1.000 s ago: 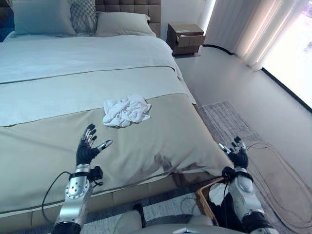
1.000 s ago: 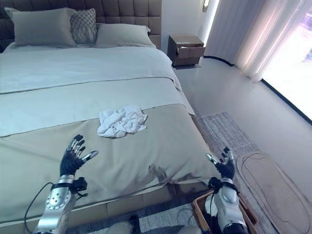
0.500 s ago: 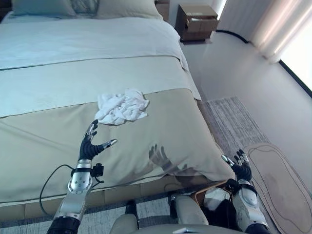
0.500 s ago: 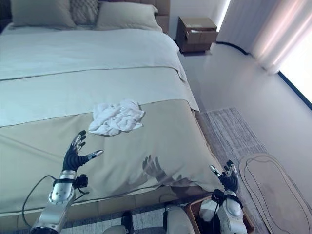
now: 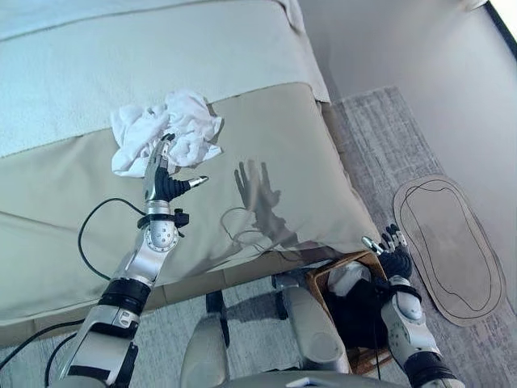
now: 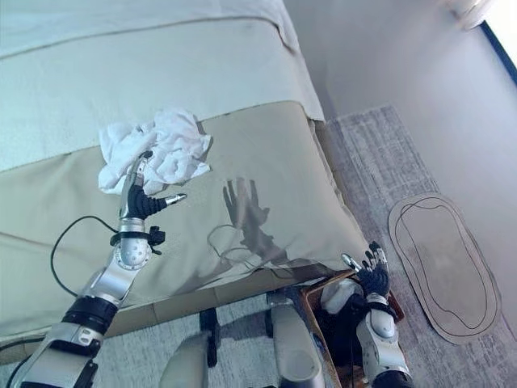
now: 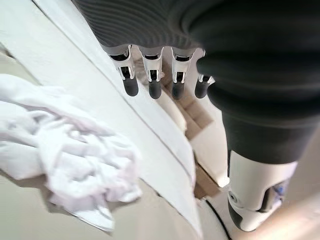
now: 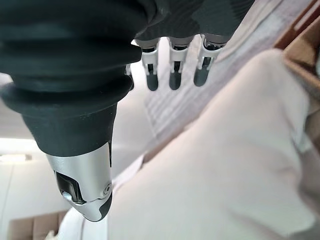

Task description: Pick up clothes into the bucket

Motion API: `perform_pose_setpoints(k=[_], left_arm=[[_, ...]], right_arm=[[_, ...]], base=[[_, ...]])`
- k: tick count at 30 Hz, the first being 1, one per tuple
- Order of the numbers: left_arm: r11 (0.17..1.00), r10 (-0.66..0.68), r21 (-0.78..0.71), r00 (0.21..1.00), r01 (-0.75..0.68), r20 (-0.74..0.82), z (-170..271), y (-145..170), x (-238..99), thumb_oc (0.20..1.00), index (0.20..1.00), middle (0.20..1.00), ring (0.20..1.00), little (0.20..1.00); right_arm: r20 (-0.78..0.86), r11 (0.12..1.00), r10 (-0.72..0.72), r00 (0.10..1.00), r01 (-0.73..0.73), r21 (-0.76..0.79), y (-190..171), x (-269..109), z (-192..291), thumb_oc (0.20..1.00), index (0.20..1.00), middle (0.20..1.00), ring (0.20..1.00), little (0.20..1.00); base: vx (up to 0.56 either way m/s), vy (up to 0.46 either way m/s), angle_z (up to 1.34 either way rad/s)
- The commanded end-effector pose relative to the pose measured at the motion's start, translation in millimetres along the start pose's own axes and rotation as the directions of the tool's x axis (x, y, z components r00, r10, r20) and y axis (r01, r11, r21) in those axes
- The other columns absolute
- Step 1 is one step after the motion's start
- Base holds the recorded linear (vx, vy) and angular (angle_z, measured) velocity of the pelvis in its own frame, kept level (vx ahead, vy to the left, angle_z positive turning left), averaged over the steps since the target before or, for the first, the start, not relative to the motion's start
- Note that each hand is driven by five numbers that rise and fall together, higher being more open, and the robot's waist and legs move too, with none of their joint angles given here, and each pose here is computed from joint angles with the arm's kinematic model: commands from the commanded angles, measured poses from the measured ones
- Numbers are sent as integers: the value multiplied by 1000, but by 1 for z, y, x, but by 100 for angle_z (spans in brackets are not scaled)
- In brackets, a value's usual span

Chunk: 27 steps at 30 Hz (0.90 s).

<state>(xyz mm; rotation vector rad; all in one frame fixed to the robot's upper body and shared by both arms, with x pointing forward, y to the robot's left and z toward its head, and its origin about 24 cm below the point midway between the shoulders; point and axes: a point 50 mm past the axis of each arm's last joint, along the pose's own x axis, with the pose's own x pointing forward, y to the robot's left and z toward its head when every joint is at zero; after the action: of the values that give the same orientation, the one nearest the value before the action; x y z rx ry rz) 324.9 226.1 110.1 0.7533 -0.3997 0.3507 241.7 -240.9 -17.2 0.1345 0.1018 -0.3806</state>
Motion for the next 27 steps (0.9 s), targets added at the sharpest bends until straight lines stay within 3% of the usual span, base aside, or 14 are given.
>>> perform_pose_setpoints(k=[1,5,15,27], left_arm=[[984,133,108,986,-143,96,8,32,23,1000,1000,1000,1000,1000],[974,161,143,981,-175,104,8,37,30,1000,1000,1000,1000,1000],[877,275,357,946,-321,174,9,84,65,1000,1000,1000,1000,1000],[759,323,483,897,-436,302,56,131,121,1000,1000,1000,1000,1000]], right_arm=[[143,999,6,990,-11,32,0,4,27,1000,1000,1000,1000,1000],[174,998,40,984,-49,43,9,6,34,1000,1000,1000,1000,1000],[223,988,116,968,-136,78,30,6,44,1000,1000,1000,1000,1000],[290,977,185,939,-208,49,40,9,62,1000,1000,1000,1000,1000]], base=[[54,124,-9],[-19,172,-19],[-36,105,-22],[-37,13,-4]])
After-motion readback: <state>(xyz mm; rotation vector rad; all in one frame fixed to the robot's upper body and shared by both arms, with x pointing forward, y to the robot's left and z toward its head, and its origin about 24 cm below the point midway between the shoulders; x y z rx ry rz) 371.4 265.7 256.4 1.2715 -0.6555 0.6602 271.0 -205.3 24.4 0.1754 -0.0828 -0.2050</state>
